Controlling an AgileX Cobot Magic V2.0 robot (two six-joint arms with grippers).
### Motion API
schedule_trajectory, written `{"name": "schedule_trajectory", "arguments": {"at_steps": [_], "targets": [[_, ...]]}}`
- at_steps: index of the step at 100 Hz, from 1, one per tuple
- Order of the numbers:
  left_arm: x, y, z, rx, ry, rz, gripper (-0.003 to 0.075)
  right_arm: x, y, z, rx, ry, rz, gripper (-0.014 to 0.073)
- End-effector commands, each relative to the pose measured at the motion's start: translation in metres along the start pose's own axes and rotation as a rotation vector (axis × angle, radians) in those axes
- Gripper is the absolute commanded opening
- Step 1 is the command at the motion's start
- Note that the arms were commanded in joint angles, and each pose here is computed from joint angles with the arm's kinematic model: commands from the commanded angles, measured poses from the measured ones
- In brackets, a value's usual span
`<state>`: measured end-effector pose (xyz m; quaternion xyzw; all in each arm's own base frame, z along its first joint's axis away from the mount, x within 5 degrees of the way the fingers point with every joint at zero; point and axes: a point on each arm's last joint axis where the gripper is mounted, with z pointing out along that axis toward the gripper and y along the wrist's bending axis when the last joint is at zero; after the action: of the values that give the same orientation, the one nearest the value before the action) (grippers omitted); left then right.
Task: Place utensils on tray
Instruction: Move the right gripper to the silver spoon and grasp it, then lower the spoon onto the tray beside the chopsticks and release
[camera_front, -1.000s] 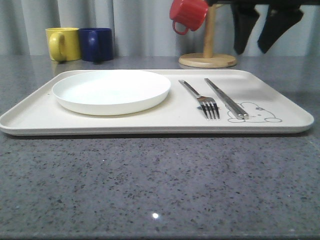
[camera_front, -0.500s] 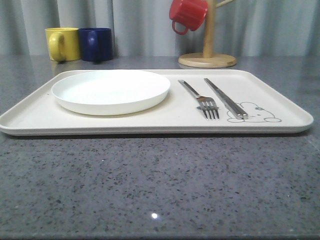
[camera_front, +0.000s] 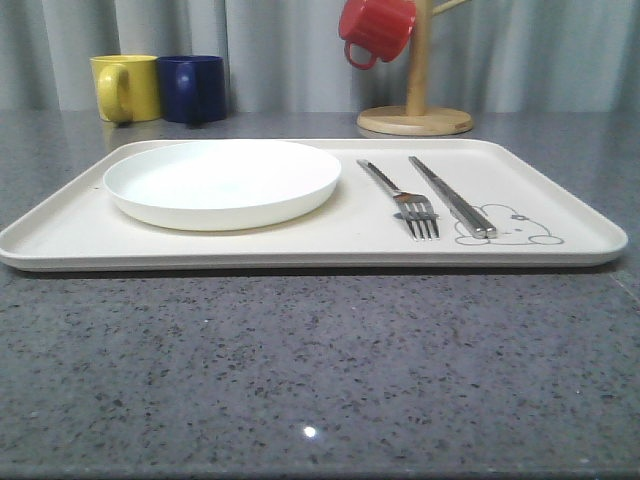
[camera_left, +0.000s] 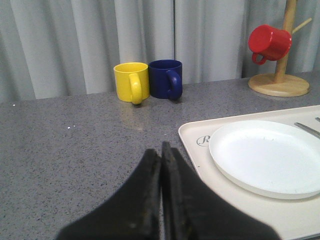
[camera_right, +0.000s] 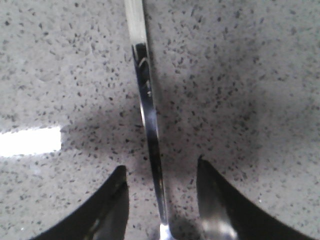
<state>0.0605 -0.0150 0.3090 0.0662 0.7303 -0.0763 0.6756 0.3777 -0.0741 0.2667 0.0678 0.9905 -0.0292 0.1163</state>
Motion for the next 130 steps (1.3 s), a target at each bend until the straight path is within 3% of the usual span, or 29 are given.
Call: {"name": "schedule_trajectory", "arguments": {"at_steps": [1, 23, 30, 55, 82, 105, 130], "targets": [[-0.014, 0.001, -0.001, -0.016, -0.092, -0.016, -0.0019, -0.006, -0.003, -0.019, 0.006, -0.078, -0.011, 0.034], [-0.014, 0.001, -0.001, -0.016, -0.092, -0.016, -0.0019, -0.007, -0.003, -0.007, 0.003, -0.043, -0.012, 0.0335], [-0.014, 0.001, -0.001, -0.016, -0.092, -0.016, -0.0019, -0.007, -0.003, -0.007, 0.003, -0.043, -0.012, 0.0294], [-0.014, 0.001, -0.001, -0.016, -0.092, -0.016, -0.0019, -0.006, -0.002, -0.007, 0.0, -0.034, -0.011, -0.0076], [-0.014, 0.001, -0.001, -0.016, -0.092, -0.016, -0.0019, 0.003, 0.011, -0.044, -0.043, -0.098, 0.027, -0.0063], [-0.014, 0.001, -0.001, -0.016, -0.092, -0.016, -0.0019, 0.016, 0.07, -0.09, -0.108, -0.222, -0.043, -0.0063], [-0.014, 0.001, -0.001, -0.016, -0.092, -0.016, -0.0019, 0.031, 0.145, -0.098, -0.137, -0.267, -0.109, -0.0062]]}}
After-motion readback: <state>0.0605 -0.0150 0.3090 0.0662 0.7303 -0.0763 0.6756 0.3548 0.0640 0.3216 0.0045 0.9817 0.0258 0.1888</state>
